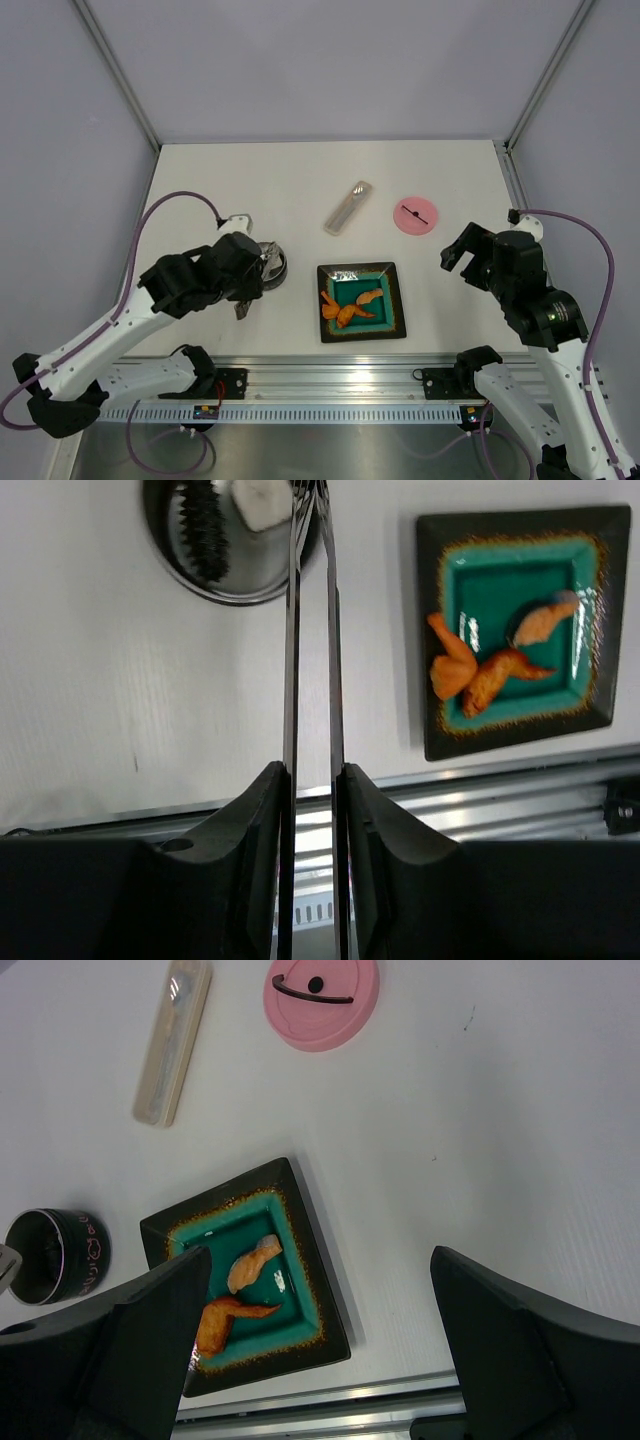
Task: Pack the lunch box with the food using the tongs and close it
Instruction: Place the fake food in the packing box, then pick up the fake food from the plate.
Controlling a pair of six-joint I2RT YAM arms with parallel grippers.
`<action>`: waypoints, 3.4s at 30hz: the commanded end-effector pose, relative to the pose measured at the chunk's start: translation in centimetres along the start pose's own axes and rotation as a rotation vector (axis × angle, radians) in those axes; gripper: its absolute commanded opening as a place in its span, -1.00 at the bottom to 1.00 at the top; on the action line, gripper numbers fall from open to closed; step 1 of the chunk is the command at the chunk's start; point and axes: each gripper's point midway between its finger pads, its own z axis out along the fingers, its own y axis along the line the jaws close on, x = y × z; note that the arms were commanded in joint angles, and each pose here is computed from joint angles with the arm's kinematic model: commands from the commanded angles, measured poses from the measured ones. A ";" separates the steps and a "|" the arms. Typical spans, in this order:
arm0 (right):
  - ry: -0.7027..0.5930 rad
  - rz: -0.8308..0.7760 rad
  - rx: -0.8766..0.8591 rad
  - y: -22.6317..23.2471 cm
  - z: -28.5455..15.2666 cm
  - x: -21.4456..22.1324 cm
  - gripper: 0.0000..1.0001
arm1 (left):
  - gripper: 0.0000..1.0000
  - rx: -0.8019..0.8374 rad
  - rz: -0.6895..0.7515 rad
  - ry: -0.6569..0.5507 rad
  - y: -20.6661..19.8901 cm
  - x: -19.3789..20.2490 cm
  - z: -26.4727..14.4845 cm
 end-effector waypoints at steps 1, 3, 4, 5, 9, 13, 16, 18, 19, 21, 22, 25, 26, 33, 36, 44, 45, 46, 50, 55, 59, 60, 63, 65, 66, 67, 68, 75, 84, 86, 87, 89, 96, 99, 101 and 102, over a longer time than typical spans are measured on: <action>-0.015 0.005 -0.002 0.1 0.1 -0.3 0.99 | -0.42 0.090 0.060 -0.050 -3.9 -1.1 -1.0; -0.017 0.006 0.004 0.0 0.0 -0.3 0.99 | -0.42 0.146 0.137 -0.027 -6.3 0.0 -1.0; -0.015 0.003 0.005 -0.1 0.0 -0.3 0.99 | -0.42 0.184 0.162 -0.006 -7.4 0.6 -1.2; -0.019 0.006 0.006 -0.1 -0.1 -0.3 0.99 | -0.42 0.211 0.184 0.002 -8.4 0.9 -1.3; -0.021 0.004 0.011 -0.3 -0.3 -0.3 0.99 | -0.37 0.273 0.322 0.052 -11.5 3.1 -1.3; -0.024 0.006 0.012 -0.4 -0.5 -0.3 0.99 | -0.18 0.271 0.438 0.084 -12.9 4.4 -1.1; -0.024 0.010 0.008 -0.4 -0.7 -0.3 0.99 | -0.05 0.292 0.499 0.105 -14.1 5.2 -1.3; -0.024 0.010 0.010 -0.4 -0.6 -0.3 0.99 | -0.02 0.298 0.535 0.121 -14.6 5.8 -1.4; -0.023 0.010 0.009 -0.4 -0.6 -0.2 0.99 | -0.02 0.302 0.550 0.133 -14.8 6.1 -1.4; -0.020 0.008 0.007 -0.4 -0.6 -0.1 0.99 | -0.01 0.294 0.587 0.160 -15.0 7.0 -1.2; -0.022 0.009 0.010 -0.5 -0.6 -0.2 0.99 | 0.04 0.295 0.603 0.169 -15.1 7.1 -1.3; -0.021 0.009 0.006 -0.4 -0.6 -0.1 0.99 | 0.06 0.281 0.636 0.188 -15.3 7.8 -1.2; -0.022 0.009 0.006 -0.4 -0.6 -0.1 0.99 | 0.06 0.276 0.640 0.192 -15.2 7.9 -1.2; -0.021 0.010 0.003 -0.4 -0.5 -0.1 0.99 | 0.10 0.221 0.673 0.202 -14.8 8.2 -0.9; -0.017 0.011 -0.002 -0.2 -0.4 -0.1 0.99 | 0.10 0.206 0.667 0.199 -14.5 8.0 -1.0; -0.010 0.011 -0.012 0.2 -0.1 -0.1 0.99 | 0.09 0.125 0.650 0.191 -12.9 7.6 -0.9; -0.008 0.011 -0.012 0.2 -0.1 -0.1 0.99 | 0.08 0.111 0.650 0.196 -12.7 7.7 -0.6; -0.008 0.011 -0.012 0.2 -0.1 0.0 0.99 | 0.06 0.104 0.652 0.201 -12.5 7.8 -0.7; -0.010 0.013 -0.012 0.0 -0.2 0.0 0.99 | -0.03 0.063 0.641 0.196 -11.3 7.7 -0.7; -0.005 0.016 -0.010 -0.1 0.0 0.3 0.99 | -0.03 0.086 0.617 0.203 -10.7 7.9 -1.2; 0.000 0.022 -0.018 0.1 0.1 0.4 0.99 | -0.11 0.080 0.617 0.225 -10.3 8.6 -0.9; 0.001 0.023 -0.021 0.2 0.1 0.4 0.99 | -0.13 0.081 0.616 0.231 -10.3 8.7 -0.9; -0.001 0.021 -0.019 0.1 0.0 0.4 0.99 | -0.14 0.067 0.619 0.239 -9.9 8.9 -0.7; -0.003 0.023 -0.018 0.1 -0.1 0.4 0.99 | -0.14 0.064 0.619 0.243 -9.8 9.0 -0.7; 0.000 0.022 -0.018 0.1 0.0 0.5 0.99 | -0.14 0.065 0.619 0.244 -9.8 9.1 -0.6; -0.002 0.024 -0.021 0.1 0.0 0.4 0.99 | -0.14 0.068 0.620 0.246 -9.9 9.1 -0.6; 0.000 0.024 -0.018 0.1 0.0 0.5 0.99 | -0.13 0.065 0.627 0.255 -9.9 9.4 -0.4; -0.003 0.026 -0.018 0.0 -0.1 0.5 0.99 | -0.10 0.057 0.649 0.276 -10.2 10.1 0.4; -0.005 0.023 -0.018 -0.1 -0.2 0.5 0.99 | 0.00 0.054 0.667 0.289 -11.2 10.6 1.7; -0.007 0.023 -0.016 -0.1 -0.3 0.4 0.99 | 0.07 0.054 0.676 0.294 -11.5 10.7 1.9; -0.009 0.024 -0.015 -0.2 -0.4 0.4 0.99 | 0.08 0.055 0.677 0.293 -11.6 10.7 2.0; -0.010 0.024 -0.014 -0.2 -0.4 0.4 0.99 | 0.11 0.057 0.681 0.294 -11.9 10.7 2.1; -0.010 0.024 -0.014 -0.2 -0.4 0.4 0.99 | 0.10 0.048 0.680 0.303 -11.9 10.7 2.0; -0.008 0.023 -0.014 -0.2 -0.4 0.5 0.99 | 0.09 0.039 0.673 0.308 -11.6 10.7 1.7; -0.007 0.023 -0.014 -0.2 -0.3 0.5 0.99 | 0.09 0.038 0.665 0.309 -11.5 10.6 1.4; -0.007 0.023 -0.014 -0.2 -0.3 0.5 0.99 | 0.10 0.037 0.665 0.310 -11.3 10.5 1.2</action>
